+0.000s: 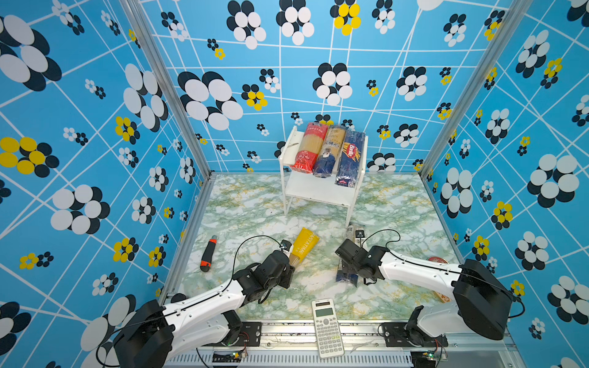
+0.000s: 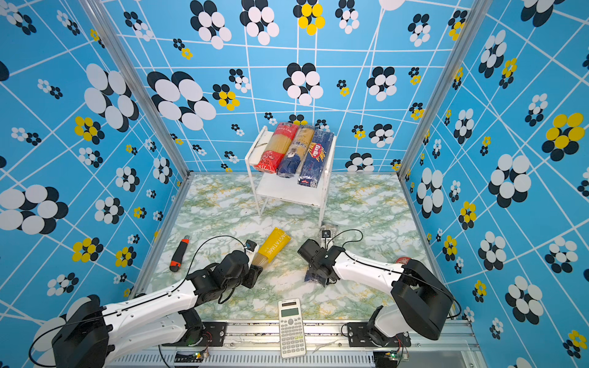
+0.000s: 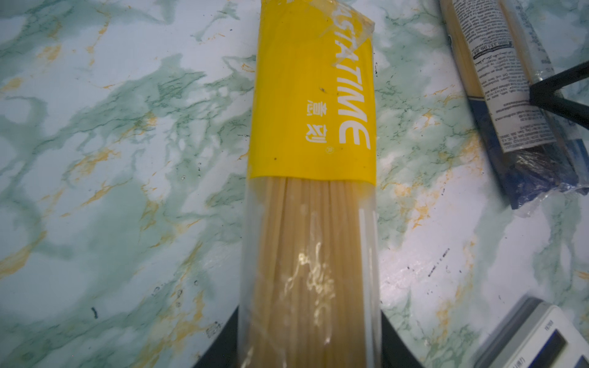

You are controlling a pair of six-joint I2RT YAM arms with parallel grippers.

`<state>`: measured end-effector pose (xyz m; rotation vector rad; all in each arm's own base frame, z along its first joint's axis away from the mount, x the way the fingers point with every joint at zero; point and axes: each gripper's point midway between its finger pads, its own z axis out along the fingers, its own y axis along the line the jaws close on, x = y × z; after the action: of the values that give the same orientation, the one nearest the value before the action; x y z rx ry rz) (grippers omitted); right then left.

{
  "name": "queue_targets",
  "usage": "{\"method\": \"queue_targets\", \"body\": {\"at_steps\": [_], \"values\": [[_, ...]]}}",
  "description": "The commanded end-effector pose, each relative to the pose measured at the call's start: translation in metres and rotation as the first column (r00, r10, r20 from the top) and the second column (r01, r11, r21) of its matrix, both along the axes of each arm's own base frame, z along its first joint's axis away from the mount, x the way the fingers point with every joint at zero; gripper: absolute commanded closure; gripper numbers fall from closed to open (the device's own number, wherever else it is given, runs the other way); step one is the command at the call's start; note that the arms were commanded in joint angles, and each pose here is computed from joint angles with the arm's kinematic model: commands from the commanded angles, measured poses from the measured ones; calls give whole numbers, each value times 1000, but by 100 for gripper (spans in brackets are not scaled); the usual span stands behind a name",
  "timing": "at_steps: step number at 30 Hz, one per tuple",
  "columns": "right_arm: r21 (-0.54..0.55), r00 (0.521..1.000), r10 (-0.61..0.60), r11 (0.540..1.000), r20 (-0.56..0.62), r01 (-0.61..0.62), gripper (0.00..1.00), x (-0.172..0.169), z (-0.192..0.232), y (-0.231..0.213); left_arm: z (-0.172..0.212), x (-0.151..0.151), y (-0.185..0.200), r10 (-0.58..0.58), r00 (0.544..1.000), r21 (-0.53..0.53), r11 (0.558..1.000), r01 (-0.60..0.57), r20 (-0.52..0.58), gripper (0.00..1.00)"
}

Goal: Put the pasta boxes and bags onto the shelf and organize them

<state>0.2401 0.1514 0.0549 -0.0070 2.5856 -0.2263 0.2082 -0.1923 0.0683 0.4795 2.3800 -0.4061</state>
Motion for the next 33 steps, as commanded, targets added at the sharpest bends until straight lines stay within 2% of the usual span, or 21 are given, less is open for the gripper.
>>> {"method": "queue_targets", "body": {"at_steps": [1, 12, 21, 33], "values": [[-18, 1000, -11, 1000, 5, 11, 1, 3, 2, -2, 48, 15, -23, -9, 996, -176, 984, 25, 87, 94], [-23, 1000, -9, 1000, 3, 9, 1, 4, 1, -2, 78, 16, -22, 23, 997, -363, 932, 3, 68, 96], [-27, 1000, -7, 1000, -4, 7, 1, 4, -1, 0, 98, 16, -16, 52, 998, -555, 831, -33, 18, 96], [-28, 1000, -11, 1000, -12, 10, 1, 4, -4, 0, 118, 13, -15, 6, 1000, -625, 781, 4, 14, 96]]}}
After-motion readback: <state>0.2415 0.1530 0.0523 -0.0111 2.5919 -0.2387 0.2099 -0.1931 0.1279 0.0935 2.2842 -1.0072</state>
